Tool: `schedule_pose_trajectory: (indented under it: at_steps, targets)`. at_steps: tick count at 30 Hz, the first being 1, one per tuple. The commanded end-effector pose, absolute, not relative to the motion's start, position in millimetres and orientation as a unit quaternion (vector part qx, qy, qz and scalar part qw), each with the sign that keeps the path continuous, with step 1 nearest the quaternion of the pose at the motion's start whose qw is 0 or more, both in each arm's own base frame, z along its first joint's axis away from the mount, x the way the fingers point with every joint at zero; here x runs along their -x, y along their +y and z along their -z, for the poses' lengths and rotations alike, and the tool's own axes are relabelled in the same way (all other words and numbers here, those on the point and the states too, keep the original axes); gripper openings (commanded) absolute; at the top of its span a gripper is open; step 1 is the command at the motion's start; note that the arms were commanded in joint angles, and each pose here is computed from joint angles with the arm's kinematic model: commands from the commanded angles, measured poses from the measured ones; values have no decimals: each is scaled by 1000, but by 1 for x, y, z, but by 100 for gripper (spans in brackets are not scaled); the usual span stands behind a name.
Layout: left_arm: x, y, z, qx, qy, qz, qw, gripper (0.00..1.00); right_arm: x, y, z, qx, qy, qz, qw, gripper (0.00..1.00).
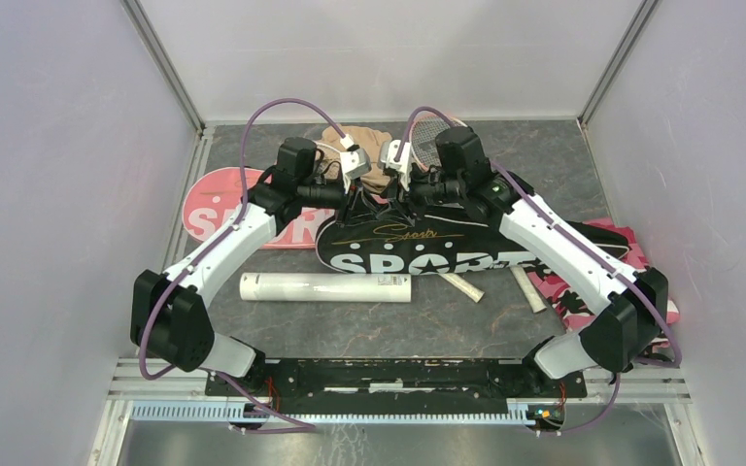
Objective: Pack up the badminton gear
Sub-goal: Zip the racket bag at the center of the board.
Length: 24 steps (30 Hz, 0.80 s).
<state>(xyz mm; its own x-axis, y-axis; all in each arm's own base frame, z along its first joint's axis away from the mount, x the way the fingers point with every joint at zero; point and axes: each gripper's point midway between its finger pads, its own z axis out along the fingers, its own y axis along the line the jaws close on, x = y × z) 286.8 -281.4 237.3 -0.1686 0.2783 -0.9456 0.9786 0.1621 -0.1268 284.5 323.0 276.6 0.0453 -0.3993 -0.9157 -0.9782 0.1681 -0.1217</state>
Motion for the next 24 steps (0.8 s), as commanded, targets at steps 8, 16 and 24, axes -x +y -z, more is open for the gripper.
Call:
schedule_pose_trajectory:
  at_steps: [8,16,24]
  targets:
    - [-285,-284,-268,-502,602,416,461,2,-292,323,-284,570,611,-276,475,53]
    - [-283,-283,-269,-505,598,417,462,2,-295,321,-277,576,616,-260,470,52]
    - [-281,-283,-265,-511,596,414,459,2,-299,321,-277,586,615,-242,468,39]
